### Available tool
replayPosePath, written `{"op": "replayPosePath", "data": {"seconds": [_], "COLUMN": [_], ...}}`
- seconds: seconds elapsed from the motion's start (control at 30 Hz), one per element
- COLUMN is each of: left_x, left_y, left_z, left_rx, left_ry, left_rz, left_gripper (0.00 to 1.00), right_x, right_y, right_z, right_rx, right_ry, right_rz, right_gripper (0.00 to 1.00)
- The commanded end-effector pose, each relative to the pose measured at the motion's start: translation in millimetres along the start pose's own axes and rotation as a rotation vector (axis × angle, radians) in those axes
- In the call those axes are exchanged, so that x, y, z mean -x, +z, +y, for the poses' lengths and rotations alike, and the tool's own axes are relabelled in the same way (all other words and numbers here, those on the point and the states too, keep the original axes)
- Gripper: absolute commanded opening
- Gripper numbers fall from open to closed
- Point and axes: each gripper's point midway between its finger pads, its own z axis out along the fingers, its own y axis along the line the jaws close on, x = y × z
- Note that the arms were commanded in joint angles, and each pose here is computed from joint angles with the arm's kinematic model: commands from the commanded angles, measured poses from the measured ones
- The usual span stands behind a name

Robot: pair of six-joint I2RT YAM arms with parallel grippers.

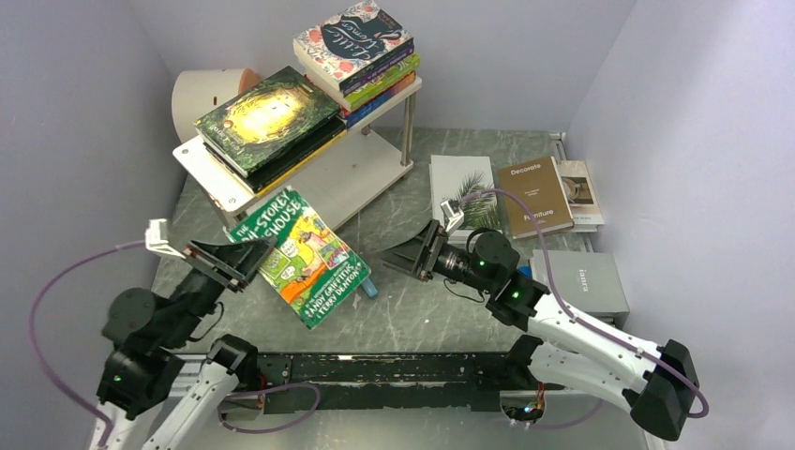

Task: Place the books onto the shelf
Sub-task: Pick up the book from the center of the board.

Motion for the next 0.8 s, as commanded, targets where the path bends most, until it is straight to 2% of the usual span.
{"op": "replayPosePath", "data": {"seconds": [0.0, 0.2, 0.37, 0.57, 0.77], "left_x": [28.6, 59.8, 79.1, 90.0, 94.7], "left_y": [-9.1, -4.6, 14.9, 39.7, 55.3], "left_z": [-82.3, -158.4, -205.5, -218.9, -219.3], "left_rx": [-0.186, -0.321, -0.41, -0.444, -0.436], "left_ry": [0.216, 0.305, 0.308, 0.236, 0.154], "left_rz": [-0.093, -0.209, -0.274, -0.307, -0.309], "left_gripper": [0.05, 0.05, 0.05, 0.05, 0.05], "right_x": [20.7, 33.1, 30.2, 29.0, 48.4], "right_y": [-5.7, -20.1, -21.9, 10.0, 41.2], "right_z": [44.8, 93.1, 130.4, 169.7, 191.2], "right_rx": [0.124, 0.288, 0.44, 0.503, 0.472], "right_ry": [-0.15, -0.235, -0.253, -0.256, -0.206], "right_rz": [-0.077, -0.139, -0.11, -0.07, -0.133], "right_gripper": [0.9, 0.96, 0.98, 0.97, 0.97]}}
